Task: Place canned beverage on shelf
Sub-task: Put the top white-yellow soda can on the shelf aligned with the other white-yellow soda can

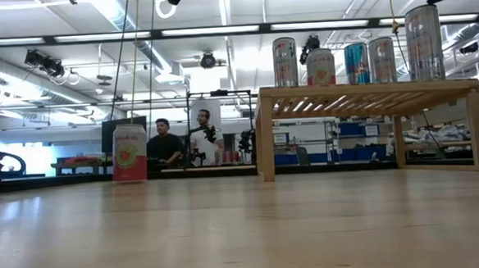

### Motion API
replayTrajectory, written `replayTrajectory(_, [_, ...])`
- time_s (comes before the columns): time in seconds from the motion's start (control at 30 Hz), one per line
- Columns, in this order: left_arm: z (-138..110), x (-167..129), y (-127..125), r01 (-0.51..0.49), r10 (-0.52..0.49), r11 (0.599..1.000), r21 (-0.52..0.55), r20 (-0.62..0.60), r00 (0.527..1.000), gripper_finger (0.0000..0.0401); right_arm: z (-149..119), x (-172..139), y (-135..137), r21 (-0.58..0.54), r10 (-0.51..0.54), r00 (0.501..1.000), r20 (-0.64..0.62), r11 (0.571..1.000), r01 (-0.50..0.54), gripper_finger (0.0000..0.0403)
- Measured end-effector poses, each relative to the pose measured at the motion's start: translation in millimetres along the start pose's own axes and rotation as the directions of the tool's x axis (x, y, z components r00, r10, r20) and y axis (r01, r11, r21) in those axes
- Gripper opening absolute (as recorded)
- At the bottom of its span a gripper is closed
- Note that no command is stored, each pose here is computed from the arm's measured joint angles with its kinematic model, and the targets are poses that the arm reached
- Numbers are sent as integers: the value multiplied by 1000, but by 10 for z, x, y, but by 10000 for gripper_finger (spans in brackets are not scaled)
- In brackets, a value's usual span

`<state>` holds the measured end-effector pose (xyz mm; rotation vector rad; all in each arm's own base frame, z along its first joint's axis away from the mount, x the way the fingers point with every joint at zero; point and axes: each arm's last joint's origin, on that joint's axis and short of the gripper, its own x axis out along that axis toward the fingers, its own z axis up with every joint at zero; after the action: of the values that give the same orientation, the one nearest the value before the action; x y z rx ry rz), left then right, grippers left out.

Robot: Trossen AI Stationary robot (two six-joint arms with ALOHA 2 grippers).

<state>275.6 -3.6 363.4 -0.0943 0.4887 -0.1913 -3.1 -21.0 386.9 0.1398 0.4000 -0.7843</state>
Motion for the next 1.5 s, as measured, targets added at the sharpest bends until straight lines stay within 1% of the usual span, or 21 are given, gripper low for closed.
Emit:
replayTrajectory(0.23, [-10,0,0,0,0,1000,-2,-11,1000,300,6,0,-13,35,-46,999,21,998,45,297])
replayTrajectory(0.33, [-13,0,1,-1,1,1000,-3,-13,1000,300,6,0,-14,69,-48,999,22,997,47,297])
replayTrajectory(0.4, [-16,0,1,-1,1,1000,-4,-17,1000,300,5,1,-13,70,-49,999,22,996,47,297])
replayTrajectory(0.5, [-15,-1,0,-1,1,1000,-4,-16,1000,300,-31,48,19,55,-66,998,12,996,66,297])
replayTrajectory(0.6, [-15,-1,0,-1,1,1000,-4,-16,1000,300,-83,112,64,-1,-85,996,-1,996,85,297])
replayTrajectory(0.73, [-15,-1,0,-1,1,1000,-4,-16,1000,300,-106,179,127,-38,-85,996,6,996,85,297])
replayTrajectory(0.83, [-15,-1,0,-1,1,1000,-4,-16,1000,300,-118,201,147,-30,-82,997,6,996,83,297])
replayTrajectory(1.1, [-13,-1,0,-1,1,1000,-4,-15,1000,300,-152,241,164,-33,-125,992,13,992,125,297])
replayTrajectory(1.33, [-13,-1,0,-1,1,1000,-4,-15,1000,300,-152,245,168,-27,-126,992,12,992,127,297])
replayTrajectory(1.4, [-13,-1,0,-1,1,1000,-4,-15,1000,300,-145,247,177,-44,-115,993,14,992,115,297])
replayTrajectory(1.5, [-13,-1,0,-1,1,1000,-4,-15,1000,300,-78,234,197,-48,-83,995,49,995,85,297])
